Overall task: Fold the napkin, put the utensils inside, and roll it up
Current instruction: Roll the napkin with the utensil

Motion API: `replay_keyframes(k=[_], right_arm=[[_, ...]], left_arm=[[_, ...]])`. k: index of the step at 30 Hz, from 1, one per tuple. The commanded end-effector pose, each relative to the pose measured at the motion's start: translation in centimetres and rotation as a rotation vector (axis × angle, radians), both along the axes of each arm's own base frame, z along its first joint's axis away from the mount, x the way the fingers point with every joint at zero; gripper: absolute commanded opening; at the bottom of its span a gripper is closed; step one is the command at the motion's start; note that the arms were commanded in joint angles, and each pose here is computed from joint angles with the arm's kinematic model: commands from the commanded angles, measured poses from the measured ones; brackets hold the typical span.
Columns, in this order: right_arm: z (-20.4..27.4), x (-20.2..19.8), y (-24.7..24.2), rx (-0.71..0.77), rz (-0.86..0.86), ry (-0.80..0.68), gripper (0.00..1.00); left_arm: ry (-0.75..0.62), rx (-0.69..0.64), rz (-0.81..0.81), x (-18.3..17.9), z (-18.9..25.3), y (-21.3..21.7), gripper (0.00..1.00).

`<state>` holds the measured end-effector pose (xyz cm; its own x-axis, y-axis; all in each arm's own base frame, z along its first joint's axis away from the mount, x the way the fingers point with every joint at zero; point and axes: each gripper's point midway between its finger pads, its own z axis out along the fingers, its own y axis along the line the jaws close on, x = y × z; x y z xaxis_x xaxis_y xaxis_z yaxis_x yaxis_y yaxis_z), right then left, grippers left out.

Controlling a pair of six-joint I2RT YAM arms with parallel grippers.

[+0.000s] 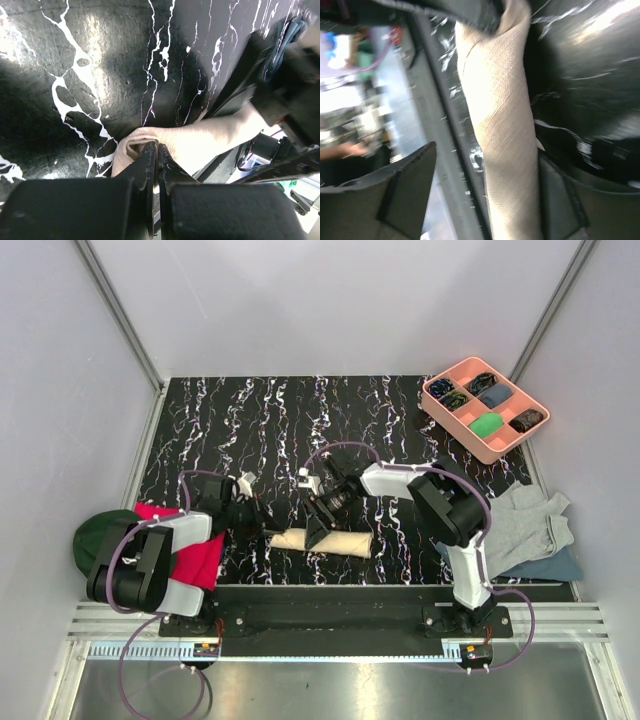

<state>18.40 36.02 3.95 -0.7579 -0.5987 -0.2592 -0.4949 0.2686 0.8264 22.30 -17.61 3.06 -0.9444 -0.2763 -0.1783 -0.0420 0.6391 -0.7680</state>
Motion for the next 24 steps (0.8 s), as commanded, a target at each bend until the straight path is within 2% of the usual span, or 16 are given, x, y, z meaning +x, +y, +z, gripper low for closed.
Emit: replay_keyframes(k=[1, 5, 9, 11, 16, 19, 24], right_arm=[[1.6, 6.2, -0.9, -0.098, -0.137, -0.384, 0.88], [3.4, 8.0, -1.8, -0.1, -0.211, -0.56, 1.0], [5.1, 8.7, -2.4, -0.066, -0.233, -0.717, 1.0], [5.1, 8.5, -2.9, -0.088, -0.227, -0.777, 1.0], [4.0, 6.8, -2.2, -0.184, -0.117, -0.983, 1.0], [3.4, 6.1, -1.8, -0.208, -0.069, -1.033, 1.0], [2.5, 5.6, -1.3, -0.194, -0.011, -1.028, 1.0]], left_arm=[[-0.021, -0.025, -0.031, 0.8, 0.9, -0.6, 0.0], [-0.016, -0.02, -0.032, 1.2, 0.8, -0.6, 0.0], [0.005, -0.012, -0.038, 1.6, 0.6, -0.7, 0.0], [-0.016, -0.009, -0.042, 2.5, 0.9, -0.7, 0.0], [0.031, -0.002, -0.061, 3.2, 0.5, -0.9, 0.0], [0.036, -0.002, -0.071, 3.9, 0.7, -1.0, 0.0], [0.045, 0.002, -0.082, 4.7, 1.0, -1.1, 0.0]])
